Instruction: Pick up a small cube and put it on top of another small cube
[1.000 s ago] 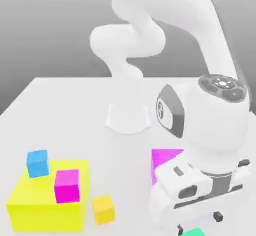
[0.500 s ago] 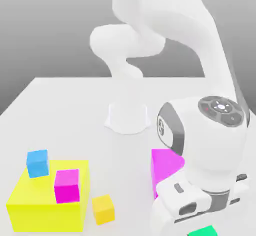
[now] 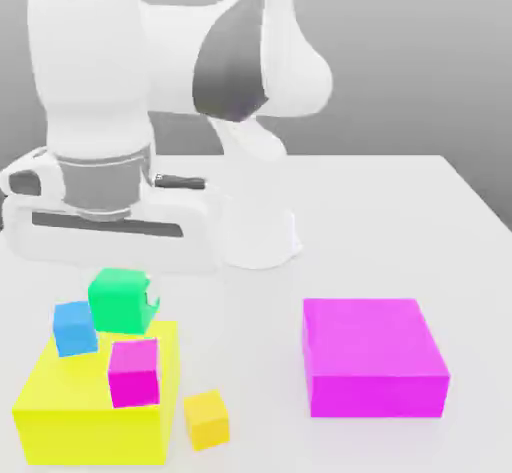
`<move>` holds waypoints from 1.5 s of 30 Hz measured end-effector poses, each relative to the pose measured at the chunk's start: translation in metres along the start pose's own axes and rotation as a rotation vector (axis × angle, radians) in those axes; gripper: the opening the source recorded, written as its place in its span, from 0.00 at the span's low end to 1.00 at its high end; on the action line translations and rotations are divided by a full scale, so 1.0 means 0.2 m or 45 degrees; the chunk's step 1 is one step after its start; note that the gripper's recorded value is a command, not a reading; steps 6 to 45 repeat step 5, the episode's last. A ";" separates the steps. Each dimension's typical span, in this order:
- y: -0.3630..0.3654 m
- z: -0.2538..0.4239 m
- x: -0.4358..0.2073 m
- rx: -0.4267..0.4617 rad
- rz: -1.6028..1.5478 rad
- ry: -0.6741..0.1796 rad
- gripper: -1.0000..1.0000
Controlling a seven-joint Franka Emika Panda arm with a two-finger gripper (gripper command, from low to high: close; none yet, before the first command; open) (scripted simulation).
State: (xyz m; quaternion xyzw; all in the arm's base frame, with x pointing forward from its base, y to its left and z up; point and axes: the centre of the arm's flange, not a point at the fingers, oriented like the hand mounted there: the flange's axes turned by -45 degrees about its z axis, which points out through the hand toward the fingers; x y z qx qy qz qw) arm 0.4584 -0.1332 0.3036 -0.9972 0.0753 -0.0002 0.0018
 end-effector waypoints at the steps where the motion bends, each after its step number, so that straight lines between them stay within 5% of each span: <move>1: 0.00 0.07 0.00 0.000 0.000 0.000 0.00; 2: 0.00 0.11 -0.01 -0.001 0.000 0.000 1.00; 45: 0.00 0.11 -0.01 -0.001 0.000 0.000 1.00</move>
